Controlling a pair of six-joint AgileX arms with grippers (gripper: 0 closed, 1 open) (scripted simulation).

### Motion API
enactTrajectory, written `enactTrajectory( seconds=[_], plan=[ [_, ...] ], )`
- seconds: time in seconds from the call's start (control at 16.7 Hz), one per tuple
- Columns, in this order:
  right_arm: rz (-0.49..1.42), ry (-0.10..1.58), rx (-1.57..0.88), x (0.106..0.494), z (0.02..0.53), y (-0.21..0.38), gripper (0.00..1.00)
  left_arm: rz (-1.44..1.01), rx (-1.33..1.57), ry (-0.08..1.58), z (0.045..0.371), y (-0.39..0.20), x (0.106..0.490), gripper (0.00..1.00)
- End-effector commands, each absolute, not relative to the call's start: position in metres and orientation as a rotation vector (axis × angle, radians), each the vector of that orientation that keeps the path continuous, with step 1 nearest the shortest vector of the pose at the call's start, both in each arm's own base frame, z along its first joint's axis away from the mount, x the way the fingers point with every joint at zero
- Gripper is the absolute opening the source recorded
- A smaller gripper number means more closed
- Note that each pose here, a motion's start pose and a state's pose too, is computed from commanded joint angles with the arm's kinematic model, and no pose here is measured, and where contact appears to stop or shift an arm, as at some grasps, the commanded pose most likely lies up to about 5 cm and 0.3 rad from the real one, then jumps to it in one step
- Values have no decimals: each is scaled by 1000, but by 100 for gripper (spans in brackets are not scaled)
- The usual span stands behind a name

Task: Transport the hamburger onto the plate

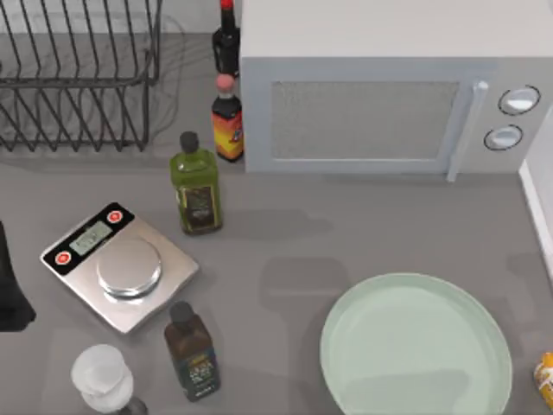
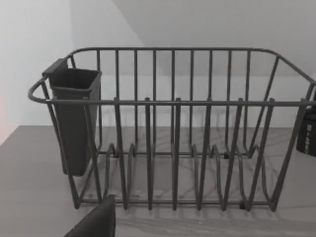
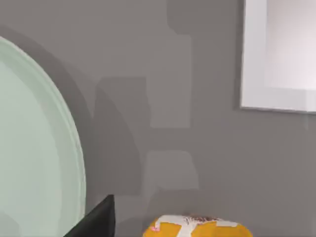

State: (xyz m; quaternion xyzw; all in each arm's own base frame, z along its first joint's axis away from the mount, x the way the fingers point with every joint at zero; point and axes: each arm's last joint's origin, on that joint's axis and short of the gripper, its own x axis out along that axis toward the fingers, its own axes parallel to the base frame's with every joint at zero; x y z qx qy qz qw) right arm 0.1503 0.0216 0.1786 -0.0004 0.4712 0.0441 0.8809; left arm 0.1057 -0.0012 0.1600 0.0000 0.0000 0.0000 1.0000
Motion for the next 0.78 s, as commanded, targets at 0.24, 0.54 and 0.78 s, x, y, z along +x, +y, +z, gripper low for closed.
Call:
enactTrajectory(
  seconds=[0.24, 0.54, 0.78],
  plan=[
    [95, 1313, -41, 173, 177, 35, 100, 0, 0, 0, 160, -1, 106, 100],
    [85, 1547, -85, 193, 173, 47, 100, 0, 0, 0, 160, -1, 106, 100],
    [84, 1566, -89, 195, 172, 48, 100, 0, 0, 0, 160, -1, 106, 100]
  ],
)
